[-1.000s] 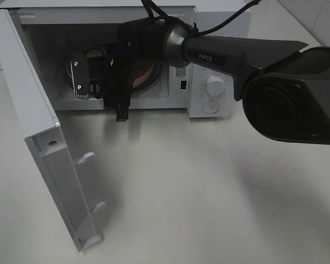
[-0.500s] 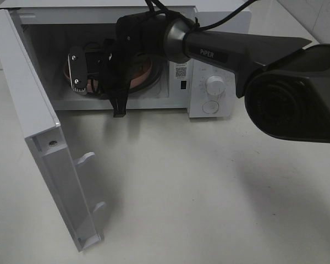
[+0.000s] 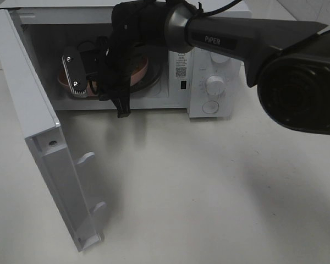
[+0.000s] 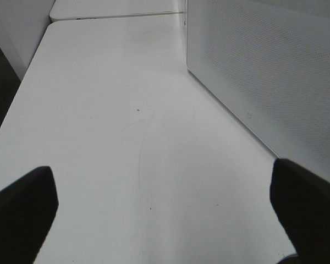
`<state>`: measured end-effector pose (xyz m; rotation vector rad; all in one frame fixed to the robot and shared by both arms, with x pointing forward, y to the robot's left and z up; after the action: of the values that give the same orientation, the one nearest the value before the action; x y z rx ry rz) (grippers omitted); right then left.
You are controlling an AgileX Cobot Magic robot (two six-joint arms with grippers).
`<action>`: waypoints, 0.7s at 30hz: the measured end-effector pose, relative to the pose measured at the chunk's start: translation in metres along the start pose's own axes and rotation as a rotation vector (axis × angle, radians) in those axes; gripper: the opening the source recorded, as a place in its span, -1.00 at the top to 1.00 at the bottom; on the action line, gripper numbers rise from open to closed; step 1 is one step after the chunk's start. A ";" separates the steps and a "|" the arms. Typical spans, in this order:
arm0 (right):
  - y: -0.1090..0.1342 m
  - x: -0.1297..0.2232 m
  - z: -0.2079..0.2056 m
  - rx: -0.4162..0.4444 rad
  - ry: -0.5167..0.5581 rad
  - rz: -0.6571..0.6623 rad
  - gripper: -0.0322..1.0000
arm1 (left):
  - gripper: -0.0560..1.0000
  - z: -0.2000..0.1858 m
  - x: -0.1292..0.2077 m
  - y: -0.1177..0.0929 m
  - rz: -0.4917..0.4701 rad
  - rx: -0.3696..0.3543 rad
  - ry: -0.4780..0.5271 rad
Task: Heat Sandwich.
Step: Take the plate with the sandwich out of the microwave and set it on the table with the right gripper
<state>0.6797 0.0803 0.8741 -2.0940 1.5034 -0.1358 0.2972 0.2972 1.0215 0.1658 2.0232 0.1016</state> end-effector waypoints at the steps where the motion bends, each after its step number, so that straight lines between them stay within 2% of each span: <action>1: 0.002 0.001 -0.002 0.000 -0.001 -0.015 0.67 | -0.95 0.000 0.000 0.000 0.000 0.000 0.000; 11: 0.021 0.008 -0.017 0.014 -0.005 -0.155 0.67 | -0.95 0.000 0.000 0.000 0.000 0.000 0.000; 21: 0.045 0.025 -0.039 -0.010 -0.049 -0.291 0.67 | -0.95 0.000 0.000 0.000 0.000 0.000 0.000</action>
<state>0.6360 0.0331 0.8795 -2.2969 1.1667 -0.1829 0.2972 0.2972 1.0215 0.1658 2.0232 0.1016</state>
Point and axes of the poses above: a point on each arm's last joint axis where the gripper is mounted, z pointing out along that axis toward the gripper, y along the wrist's bending axis when the last joint is at zero, x = y × z, the point moved 7 cm from there along z, pointing out along that axis toward the gripper, and after that the axes turned 6 degrees about z, right-handed, at the moved point
